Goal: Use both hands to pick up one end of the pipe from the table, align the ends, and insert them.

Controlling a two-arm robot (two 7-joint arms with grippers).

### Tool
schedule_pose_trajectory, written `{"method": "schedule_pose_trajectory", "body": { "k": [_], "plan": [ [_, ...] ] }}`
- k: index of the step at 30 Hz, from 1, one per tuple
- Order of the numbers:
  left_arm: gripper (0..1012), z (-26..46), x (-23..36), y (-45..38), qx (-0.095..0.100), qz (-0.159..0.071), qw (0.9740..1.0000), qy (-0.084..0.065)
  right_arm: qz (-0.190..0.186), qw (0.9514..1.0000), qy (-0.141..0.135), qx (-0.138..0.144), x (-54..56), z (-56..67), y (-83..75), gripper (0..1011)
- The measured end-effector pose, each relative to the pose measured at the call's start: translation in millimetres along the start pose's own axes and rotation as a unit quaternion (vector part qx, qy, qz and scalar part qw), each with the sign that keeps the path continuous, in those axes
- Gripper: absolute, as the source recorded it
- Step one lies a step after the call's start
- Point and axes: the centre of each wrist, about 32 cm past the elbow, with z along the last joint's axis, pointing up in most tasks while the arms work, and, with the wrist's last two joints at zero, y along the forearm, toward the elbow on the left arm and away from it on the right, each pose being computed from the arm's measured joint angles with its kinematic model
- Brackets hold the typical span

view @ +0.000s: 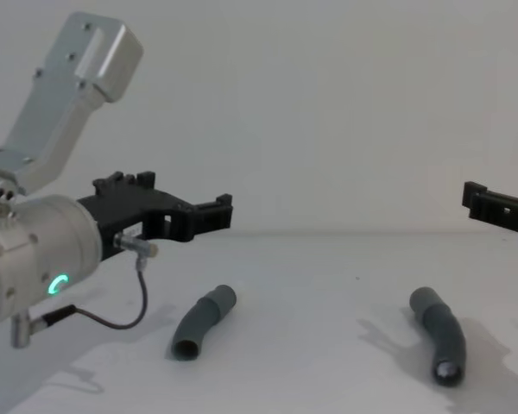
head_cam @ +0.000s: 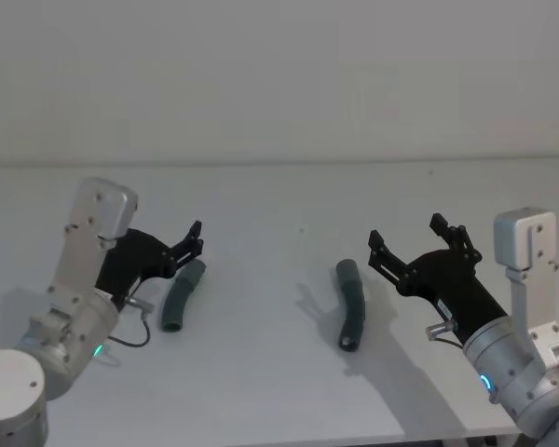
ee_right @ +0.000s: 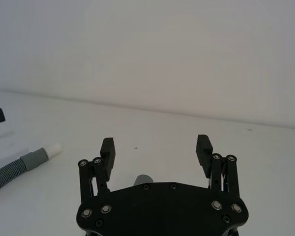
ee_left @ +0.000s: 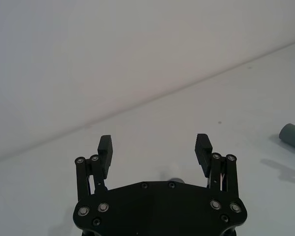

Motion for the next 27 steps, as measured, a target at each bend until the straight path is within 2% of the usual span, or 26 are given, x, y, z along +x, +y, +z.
{"method": "schedule_pose_trajectory", "body": {
  "k": [4, 7, 13, 16, 17, 18, 19, 20, 22, 23, 27],
  "plan": [
    [1001, 4.2, -8.4, -5.6, 0.022, 0.005, 0.9996, 0.016, 0.0, 1.0, 0.0, 0.0, 0.0, 0.0, 0.0, 1002],
    [1001, 6.2, -12.3, -7.9, 0.037, 0.008, 0.999, 0.024, 0.0, 1.0, 0.0, 0.0, 0.0, 0.0, 0.0, 1002],
    [1001, 13.6, -24.7, -14.6, 0.078, 0.016, 0.996, 0.042, 0.0, 1.0, 0.0, 0.0, 0.0, 0.0, 0.0, 1002],
    [1001, 20.4, -32.9, -18.8, 0.106, 0.021, 0.993, 0.048, 0.0, 1.0, 0.0, 0.0, 0.0, 0.0, 0.0, 1002],
    [1001, 20.4, -32.9, -18.8, 0.106, 0.021, 0.993, 0.048, 0.0, 1.0, 0.0, 0.0, 0.0, 0.0, 0.0, 1002],
    [1001, 23.5, -36.3, -20.6, 0.119, 0.022, 0.9914, 0.05, 0.0, 1.0, 0.0, 0.0, 0.0, 0.0, 0.0, 1002],
    [1001, 24.8, -37.7, -21.3, 0.122, 0.022, 0.991, 0.05, 0.0, 1.0, 0.0, 0.0, 0.0, 0.0, 0.0, 1002],
    [1001, 27.4, -40.2, -22.6, 0.136, 0.023, 0.9892, 0.05, 0.0, 1.0, 0.0, 0.0, 0.0, 0.0, 0.0, 1002],
    [1001, 31.7, -44.0, -24.5, 0.15, 0.023, 0.9872, 0.049, 0.0, 1.0, 0.0, 0.0, 0.0, 0.0, 0.0, 1002],
    [1001, 31.7, -44.0, -24.5, 0.15, 0.023, 0.9872, 0.049, 0.0, 1.0, 0.0, 0.0, 0.0, 0.0, 0.0, 1002],
    [1001, 38.6, -49.1, -26.7, 0.178, 0.024, 0.9828, 0.045, 0.0, 1.0, 0.0, 0.0, 0.0, 0.0, 0.0, 1002]
  ]
}}
